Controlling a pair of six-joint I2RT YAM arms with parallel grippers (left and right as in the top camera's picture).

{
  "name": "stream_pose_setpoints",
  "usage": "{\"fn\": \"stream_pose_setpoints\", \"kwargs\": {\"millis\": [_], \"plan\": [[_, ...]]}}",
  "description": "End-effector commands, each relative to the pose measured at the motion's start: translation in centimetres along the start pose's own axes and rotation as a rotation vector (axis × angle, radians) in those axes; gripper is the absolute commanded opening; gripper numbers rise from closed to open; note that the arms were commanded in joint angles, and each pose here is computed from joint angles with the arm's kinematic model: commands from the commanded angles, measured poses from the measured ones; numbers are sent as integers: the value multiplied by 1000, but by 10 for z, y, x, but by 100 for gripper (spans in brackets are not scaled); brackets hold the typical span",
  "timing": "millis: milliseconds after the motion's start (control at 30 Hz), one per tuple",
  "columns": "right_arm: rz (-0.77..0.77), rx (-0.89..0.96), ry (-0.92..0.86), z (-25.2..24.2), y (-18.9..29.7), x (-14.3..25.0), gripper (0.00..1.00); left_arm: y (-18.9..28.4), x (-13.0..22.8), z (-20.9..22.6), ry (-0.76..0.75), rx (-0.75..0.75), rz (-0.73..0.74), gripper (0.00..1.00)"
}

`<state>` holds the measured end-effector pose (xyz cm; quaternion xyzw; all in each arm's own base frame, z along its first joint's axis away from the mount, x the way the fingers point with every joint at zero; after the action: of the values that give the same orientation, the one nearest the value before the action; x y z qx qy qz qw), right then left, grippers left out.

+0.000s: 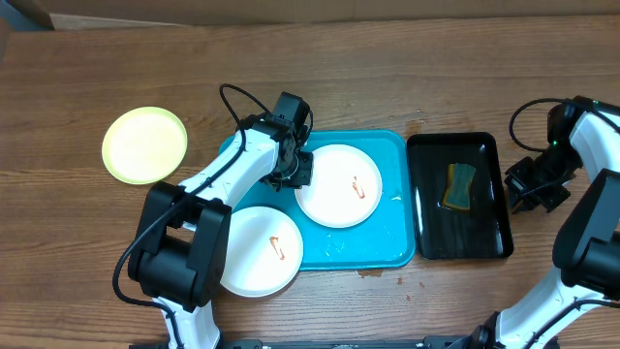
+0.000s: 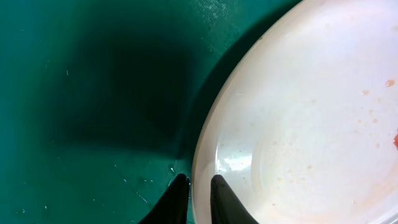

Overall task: Clean dirty plates on tray and stack at the side
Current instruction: 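Reach right gripper down into the black tray toward the sponge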

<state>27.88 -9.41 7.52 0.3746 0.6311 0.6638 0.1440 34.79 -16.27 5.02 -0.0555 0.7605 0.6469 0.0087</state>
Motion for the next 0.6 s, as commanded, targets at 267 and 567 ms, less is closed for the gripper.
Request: {"fn": "stream_pose_setpoints", "kwargs": {"millis": [267,567], "plan": [[-123,-61,174,28,81,0,25,2,-4,-7,-26,23,-8,45],[-172,-34,385,74,75,15,59,2,-1,-5,-24,13,9,6]]}}
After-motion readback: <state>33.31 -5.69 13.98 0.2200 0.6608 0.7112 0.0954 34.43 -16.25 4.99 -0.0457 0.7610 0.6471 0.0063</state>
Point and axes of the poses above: each gripper's point midway between its finger pads, its own y axis back along the fingers, its own z axis along the line the jaws close on, x = y × z, the point moved 3 cm from there along y, back along the fingers, and after that the axes turned 11 degrees about y, right-handed, at the moved point
